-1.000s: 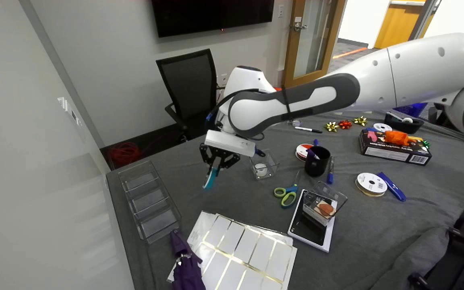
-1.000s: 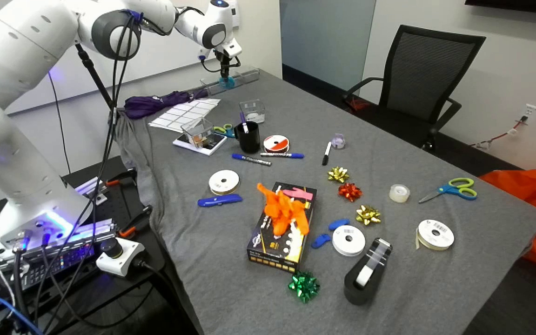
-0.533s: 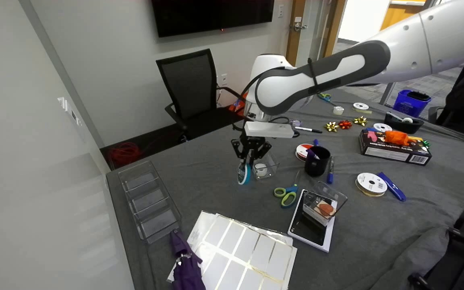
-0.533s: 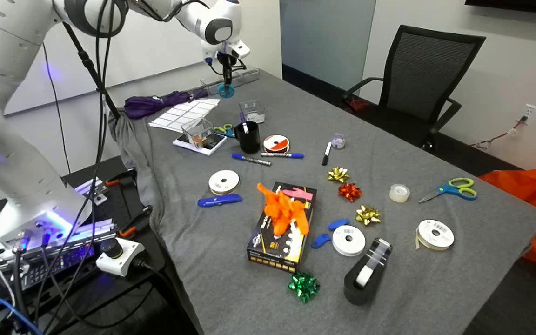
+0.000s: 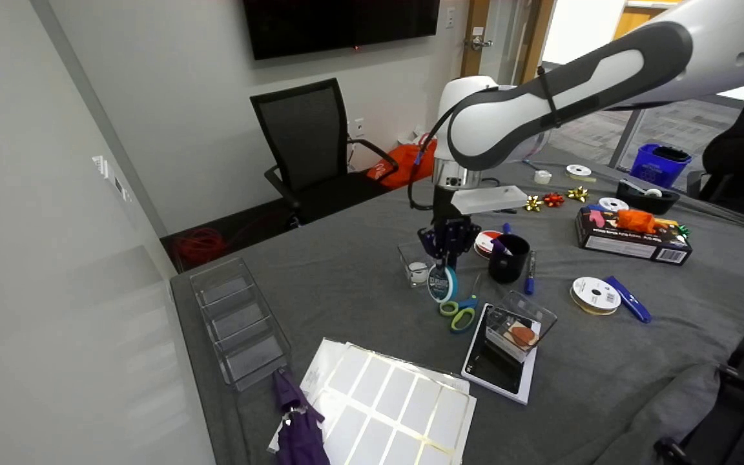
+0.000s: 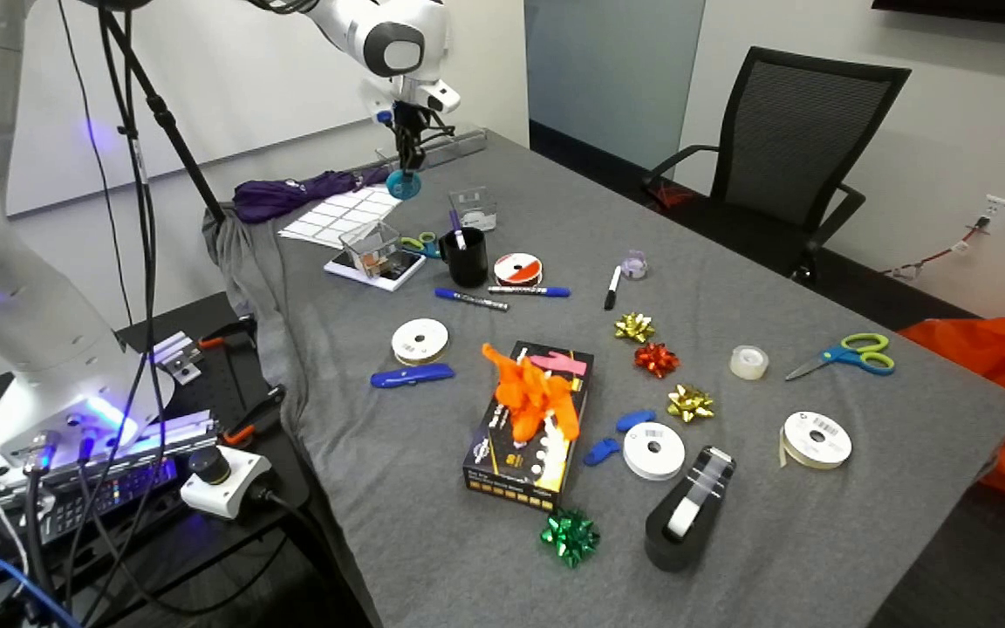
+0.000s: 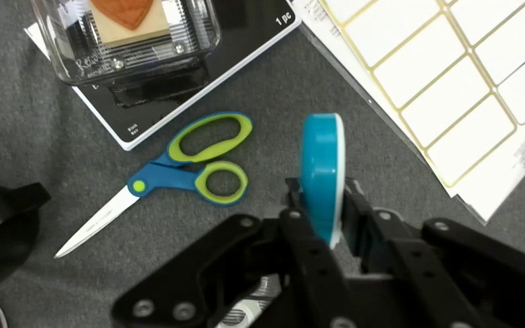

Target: Put the blue object inside the container

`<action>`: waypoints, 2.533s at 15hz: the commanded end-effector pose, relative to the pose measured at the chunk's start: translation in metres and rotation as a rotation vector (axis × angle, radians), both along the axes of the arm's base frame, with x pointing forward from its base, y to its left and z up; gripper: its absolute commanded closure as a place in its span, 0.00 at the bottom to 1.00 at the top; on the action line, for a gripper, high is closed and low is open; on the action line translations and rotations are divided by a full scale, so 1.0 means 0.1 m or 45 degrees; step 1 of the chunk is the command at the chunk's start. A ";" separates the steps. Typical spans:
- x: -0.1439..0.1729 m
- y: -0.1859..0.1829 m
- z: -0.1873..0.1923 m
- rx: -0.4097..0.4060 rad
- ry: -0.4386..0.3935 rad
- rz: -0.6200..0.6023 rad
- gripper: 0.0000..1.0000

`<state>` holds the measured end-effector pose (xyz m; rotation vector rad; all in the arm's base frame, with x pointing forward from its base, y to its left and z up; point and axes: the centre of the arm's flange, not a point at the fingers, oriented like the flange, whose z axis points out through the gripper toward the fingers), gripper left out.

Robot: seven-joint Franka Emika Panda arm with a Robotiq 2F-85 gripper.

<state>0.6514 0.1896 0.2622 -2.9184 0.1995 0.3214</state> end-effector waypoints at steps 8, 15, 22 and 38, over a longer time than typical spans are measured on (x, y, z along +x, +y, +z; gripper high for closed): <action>-0.11 -0.05 -0.05 -0.014 0.009 0.044 0.94; -0.64 -0.71 -0.08 -0.012 0.044 0.416 0.94; -1.00 -1.01 0.27 0.235 -0.050 0.581 0.94; -1.32 -1.10 -0.12 0.123 -0.061 0.511 0.94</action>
